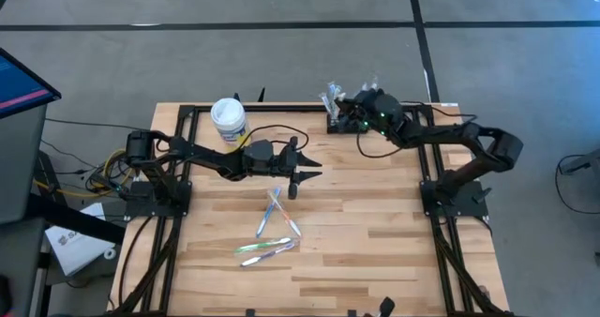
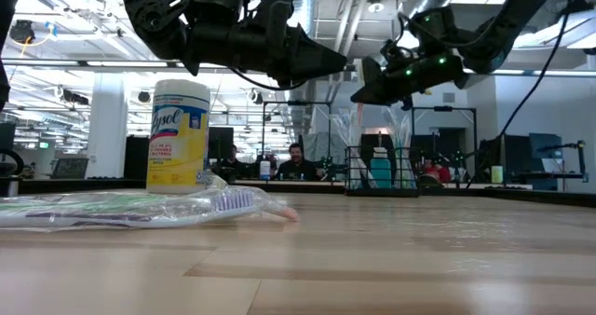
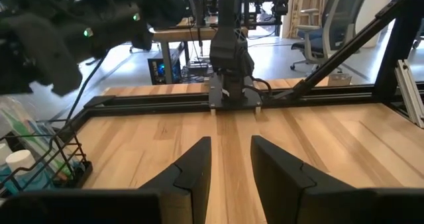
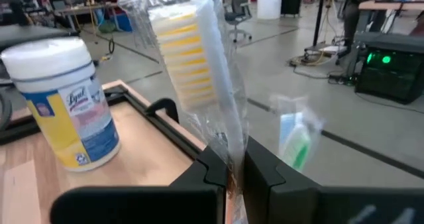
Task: Pick & Place toothbrushing station
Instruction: Put the orange toothbrush into the black mesh organizer
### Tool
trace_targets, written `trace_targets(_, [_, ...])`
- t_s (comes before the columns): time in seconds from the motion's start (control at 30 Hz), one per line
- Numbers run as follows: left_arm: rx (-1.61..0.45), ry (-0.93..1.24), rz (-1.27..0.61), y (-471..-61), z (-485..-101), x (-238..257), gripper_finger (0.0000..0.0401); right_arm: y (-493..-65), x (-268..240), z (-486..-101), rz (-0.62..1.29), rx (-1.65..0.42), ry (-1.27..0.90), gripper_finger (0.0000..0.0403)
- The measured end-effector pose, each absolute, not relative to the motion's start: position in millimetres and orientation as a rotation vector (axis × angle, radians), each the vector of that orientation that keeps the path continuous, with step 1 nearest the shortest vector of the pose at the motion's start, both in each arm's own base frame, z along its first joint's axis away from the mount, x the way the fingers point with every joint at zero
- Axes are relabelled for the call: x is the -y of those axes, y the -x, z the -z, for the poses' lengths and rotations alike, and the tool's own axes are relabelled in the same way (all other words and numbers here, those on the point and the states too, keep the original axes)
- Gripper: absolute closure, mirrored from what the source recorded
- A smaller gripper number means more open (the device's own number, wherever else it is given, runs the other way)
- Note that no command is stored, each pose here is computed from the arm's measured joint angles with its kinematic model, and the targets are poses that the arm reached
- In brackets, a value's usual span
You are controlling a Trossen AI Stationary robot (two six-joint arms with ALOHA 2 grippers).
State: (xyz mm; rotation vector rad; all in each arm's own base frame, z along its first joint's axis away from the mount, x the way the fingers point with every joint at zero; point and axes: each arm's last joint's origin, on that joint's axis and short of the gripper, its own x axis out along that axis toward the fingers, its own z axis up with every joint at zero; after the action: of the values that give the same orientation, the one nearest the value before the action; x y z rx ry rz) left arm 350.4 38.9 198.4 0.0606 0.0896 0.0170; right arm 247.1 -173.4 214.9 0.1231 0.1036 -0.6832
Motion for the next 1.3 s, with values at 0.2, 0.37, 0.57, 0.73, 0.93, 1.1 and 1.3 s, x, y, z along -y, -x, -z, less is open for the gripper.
trace_targets(0.2, [-0.091,-0.06,-0.013,-350.5,-198.2,-38.0,0.0302,-245.1,179.6,-207.4,0.682,-0.145,-0.163,0.0392])
trace_targets(0.37, [-0.093,-0.061,-0.011,-350.5,-198.0,-37.9,0.0302,-240.9,184.6,-205.9,0.695,-0.149,-0.198,0.0388])
trace_targets(0.57, [-0.093,-0.062,-0.012,-350.5,-198.0,-38.0,0.0302,-239.6,185.9,-204.8,0.692,-0.155,-0.217,0.0389])
trace_targets(0.73, [-0.093,-0.063,-0.015,-350.5,-198.0,-38.0,0.0302,-239.6,185.8,-204.6,0.693,-0.153,-0.229,0.0382])
trace_targets(0.93, [-0.093,-0.063,-0.016,-350.5,-198.1,-38.1,0.0302,-239.5,185.2,-202.5,0.694,-0.172,-0.242,0.0382])
trace_targets(1.1, [-0.093,-0.063,-0.015,-350.5,-198.1,-38.1,0.0302,-247.2,186.1,-190.6,0.682,-0.18,-0.237,0.0382])
trace_targets(1.3, [-0.092,-0.063,-0.015,-350.5,-198.1,-38.1,0.0302,-250.7,193.7,-170.1,0.697,-0.214,-0.259,0.0375])
